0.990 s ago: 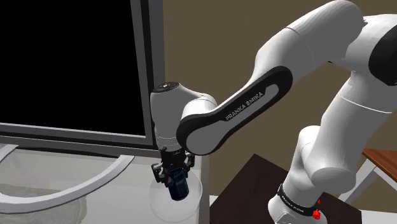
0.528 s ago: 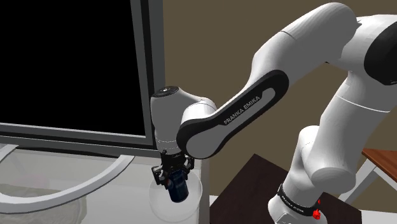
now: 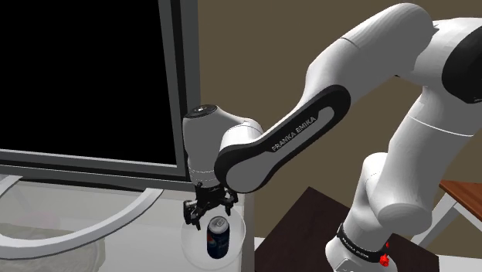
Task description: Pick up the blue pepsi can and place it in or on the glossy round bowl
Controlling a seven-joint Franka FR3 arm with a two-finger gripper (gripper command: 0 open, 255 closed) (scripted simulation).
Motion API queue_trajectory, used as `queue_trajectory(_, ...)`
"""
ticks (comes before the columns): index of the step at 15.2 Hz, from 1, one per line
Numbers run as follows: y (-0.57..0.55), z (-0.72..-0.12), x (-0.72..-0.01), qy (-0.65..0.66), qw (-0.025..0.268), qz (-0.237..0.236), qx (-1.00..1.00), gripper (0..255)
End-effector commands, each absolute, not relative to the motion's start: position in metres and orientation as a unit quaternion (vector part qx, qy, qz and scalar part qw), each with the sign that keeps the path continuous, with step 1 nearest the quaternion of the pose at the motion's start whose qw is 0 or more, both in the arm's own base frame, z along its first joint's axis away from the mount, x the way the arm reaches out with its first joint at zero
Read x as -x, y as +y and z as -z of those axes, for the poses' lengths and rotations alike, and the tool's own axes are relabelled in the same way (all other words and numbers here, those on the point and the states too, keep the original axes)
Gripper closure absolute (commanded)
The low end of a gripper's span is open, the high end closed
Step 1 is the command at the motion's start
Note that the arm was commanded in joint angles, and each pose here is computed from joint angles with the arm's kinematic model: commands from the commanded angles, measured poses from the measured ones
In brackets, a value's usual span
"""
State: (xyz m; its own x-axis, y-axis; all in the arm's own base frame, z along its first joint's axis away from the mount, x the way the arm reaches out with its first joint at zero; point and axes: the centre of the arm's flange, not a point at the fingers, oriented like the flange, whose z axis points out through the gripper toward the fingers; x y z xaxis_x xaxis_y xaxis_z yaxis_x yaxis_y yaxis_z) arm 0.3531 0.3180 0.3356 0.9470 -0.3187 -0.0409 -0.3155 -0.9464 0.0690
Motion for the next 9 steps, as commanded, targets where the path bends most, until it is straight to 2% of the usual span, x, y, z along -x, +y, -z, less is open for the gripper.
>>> queue_trajectory(1,0.319,-0.349,-0.354,-0.161,0.031,0.026,-0.986,0)
queue_trajectory(4,0.321,-0.386,-0.356,-0.161,0.031,0.026,-0.986,0)
queue_trajectory(9,0.321,-0.386,-0.356,-0.161,0.031,0.026,-0.986,0)
